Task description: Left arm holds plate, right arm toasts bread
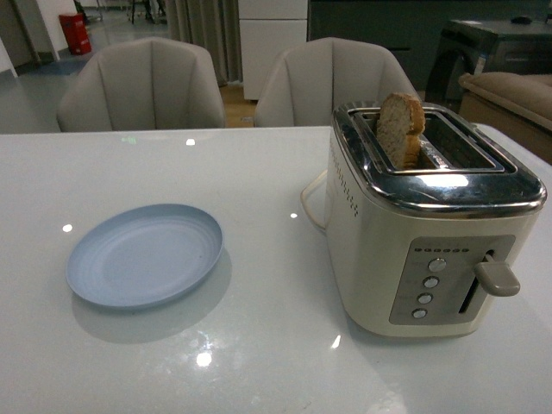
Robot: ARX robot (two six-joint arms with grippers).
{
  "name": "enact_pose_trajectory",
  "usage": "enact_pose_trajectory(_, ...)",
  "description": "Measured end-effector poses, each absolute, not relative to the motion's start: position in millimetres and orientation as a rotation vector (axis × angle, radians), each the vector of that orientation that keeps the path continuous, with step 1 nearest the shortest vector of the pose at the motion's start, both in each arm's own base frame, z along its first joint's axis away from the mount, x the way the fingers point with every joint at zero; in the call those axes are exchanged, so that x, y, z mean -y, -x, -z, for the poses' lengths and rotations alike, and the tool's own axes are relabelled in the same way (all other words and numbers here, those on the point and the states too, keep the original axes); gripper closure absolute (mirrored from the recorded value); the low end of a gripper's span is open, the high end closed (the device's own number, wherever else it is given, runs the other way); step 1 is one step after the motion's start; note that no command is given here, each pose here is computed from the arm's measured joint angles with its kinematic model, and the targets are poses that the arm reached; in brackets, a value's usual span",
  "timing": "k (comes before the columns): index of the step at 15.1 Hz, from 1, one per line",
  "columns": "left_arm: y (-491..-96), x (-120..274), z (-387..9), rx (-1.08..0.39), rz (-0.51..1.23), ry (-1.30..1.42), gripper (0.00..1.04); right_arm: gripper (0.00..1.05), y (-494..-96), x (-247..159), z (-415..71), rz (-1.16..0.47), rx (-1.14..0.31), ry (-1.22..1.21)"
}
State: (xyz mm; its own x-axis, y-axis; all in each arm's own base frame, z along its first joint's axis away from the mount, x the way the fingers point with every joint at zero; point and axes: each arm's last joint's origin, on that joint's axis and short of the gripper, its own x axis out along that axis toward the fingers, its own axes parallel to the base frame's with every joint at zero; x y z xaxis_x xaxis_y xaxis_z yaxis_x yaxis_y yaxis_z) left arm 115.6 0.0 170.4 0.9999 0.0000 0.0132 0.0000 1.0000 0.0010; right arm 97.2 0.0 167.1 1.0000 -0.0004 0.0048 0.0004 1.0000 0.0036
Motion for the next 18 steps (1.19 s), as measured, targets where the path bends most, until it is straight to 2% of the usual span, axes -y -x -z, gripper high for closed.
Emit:
enact_pose_trajectory(7,-108,0,-170,0.010,0.000,-0.001,1.03,0.06,-97,0,-167,0.000,0.005,-0.004)
enact_pose_trajectory(8,-101,0,-163,-0.044,0.003,-0.001,1.03,0.06,-97,0,-167,0.000,0.005,-0.004)
enact_pose_trajectory(9,-97,0,-167,0.004,0.000,-0.001,1.03,0.06,-97,0,-167,0.000,0.005,-0.003)
enact_pose_trajectory(15,-98,0,-166,-0.001,0.000,-0.001,1.03,0.06,-97,0,-167,0.000,0.005,-0.003)
enact_pose_trajectory(16,-98,0,-166,-0.001,0.000,-0.001,0.96,0.06,-97,0,-167,0.000,0.005,-0.003)
enact_pose_trajectory(18,-98,0,-166,-0.001,0.000,-0.001,0.72,0.06,-97,0,-167,0.000,0.005,-0.003)
